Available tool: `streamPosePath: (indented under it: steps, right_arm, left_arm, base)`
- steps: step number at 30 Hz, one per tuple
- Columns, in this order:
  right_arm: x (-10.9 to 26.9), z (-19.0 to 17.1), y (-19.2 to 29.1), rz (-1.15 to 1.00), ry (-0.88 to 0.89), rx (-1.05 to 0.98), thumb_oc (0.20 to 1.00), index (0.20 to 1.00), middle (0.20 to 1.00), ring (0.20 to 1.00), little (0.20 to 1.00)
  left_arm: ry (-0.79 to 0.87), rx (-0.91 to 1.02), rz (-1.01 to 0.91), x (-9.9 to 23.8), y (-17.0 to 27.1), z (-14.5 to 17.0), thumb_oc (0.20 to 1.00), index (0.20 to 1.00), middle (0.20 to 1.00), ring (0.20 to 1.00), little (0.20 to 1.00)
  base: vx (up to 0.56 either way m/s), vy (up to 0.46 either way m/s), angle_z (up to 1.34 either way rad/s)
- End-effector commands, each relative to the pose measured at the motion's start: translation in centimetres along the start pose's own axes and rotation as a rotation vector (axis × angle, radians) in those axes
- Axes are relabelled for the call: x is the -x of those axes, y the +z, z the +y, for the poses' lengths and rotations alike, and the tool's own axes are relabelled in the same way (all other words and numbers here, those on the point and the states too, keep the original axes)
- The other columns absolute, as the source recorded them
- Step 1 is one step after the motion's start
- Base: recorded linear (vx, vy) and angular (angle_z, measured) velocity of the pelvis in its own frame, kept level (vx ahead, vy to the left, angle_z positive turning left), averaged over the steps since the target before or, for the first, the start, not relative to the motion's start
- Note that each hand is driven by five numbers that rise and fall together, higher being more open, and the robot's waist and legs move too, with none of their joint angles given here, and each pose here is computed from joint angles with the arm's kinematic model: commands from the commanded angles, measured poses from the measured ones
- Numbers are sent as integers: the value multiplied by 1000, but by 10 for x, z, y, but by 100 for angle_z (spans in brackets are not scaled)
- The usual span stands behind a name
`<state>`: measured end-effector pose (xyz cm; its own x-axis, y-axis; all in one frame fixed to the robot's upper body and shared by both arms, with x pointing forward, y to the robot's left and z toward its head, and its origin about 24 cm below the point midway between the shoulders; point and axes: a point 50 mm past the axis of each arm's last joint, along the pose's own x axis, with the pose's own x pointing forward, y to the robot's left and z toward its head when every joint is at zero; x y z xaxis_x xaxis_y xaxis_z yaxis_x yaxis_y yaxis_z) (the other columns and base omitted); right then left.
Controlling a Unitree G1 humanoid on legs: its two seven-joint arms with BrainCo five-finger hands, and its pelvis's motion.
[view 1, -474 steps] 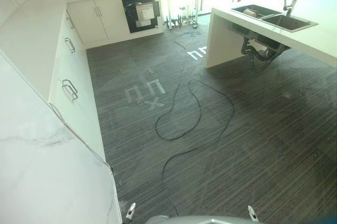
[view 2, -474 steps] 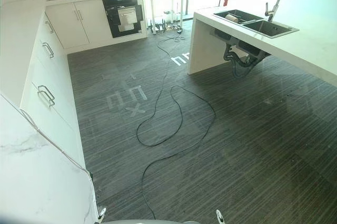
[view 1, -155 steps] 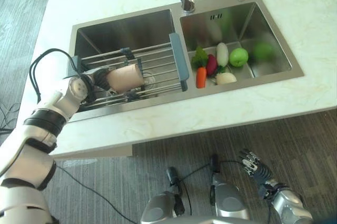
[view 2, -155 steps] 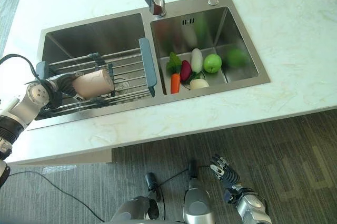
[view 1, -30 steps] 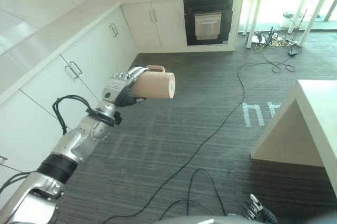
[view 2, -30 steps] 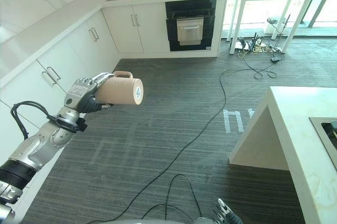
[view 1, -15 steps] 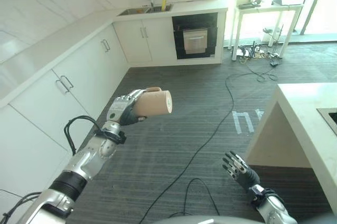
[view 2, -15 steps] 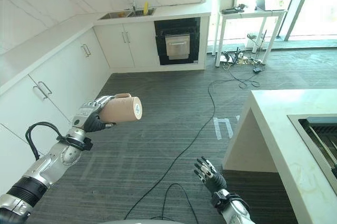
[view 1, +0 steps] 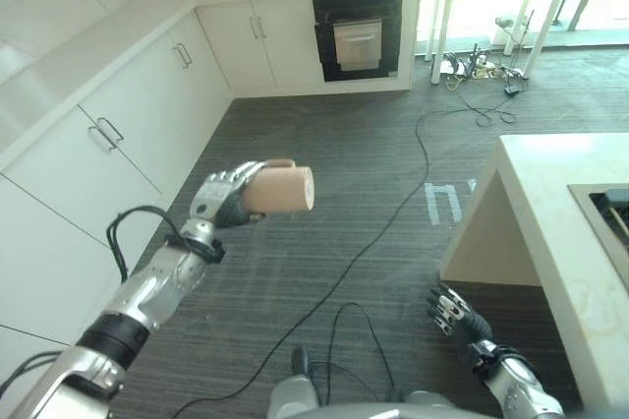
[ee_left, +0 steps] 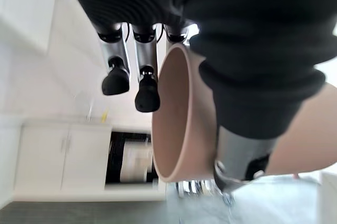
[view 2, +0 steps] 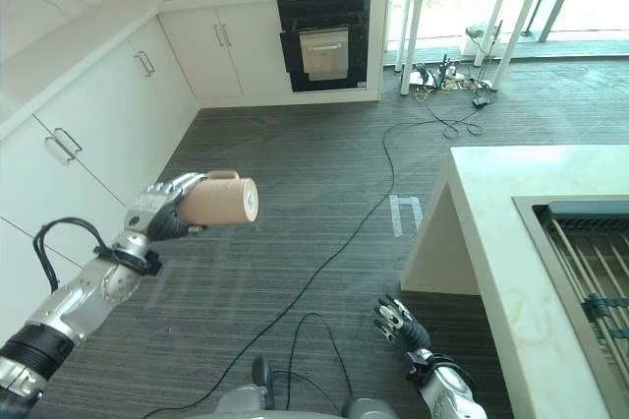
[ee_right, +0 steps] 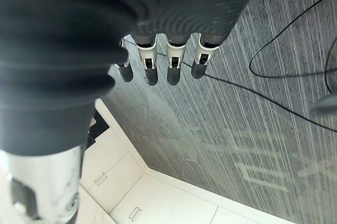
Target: Place the dishes in the dishwasher.
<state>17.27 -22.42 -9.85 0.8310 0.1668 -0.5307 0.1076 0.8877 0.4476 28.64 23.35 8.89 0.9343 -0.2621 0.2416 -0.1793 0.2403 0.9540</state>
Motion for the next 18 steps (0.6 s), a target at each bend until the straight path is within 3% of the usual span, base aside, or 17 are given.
streamPosePath:
  steps: [1,6,10,13,18]
  right_arm:
    - [-13,33,11,-89,132,-4,1000,1000,1000,1000,1000]
    - [-11,44,3,-124,129,-78,1000,1000,1000,1000,1000]
    - [-12,51,-4,-112,139,-88,1000,1000,1000,1000,1000]
    - [-11,47,0,-136,117,-96,1000,1000,1000,1000,1000]
    - [-11,33,4,-177,79,-134,1000,1000,1000,1000,1000]
  left_arm:
    - [150,-68,-39,-11,-5,40,200,200,200,200,200]
    - [118,-97,-121,-20,-1,53,200,200,200,200,200]
    - [107,-104,-123,-32,1,55,200,200,200,200,200]
    - [112,-104,-170,-38,12,56,200,200,200,200,200]
    - [112,-102,-221,-42,31,46,200,200,200,200,200]
  base:
    - [499,438,-69]
    - [335,322,-44]
    - [244,238,52]
    - [343,-2,-6]
    - [569,-155,126]
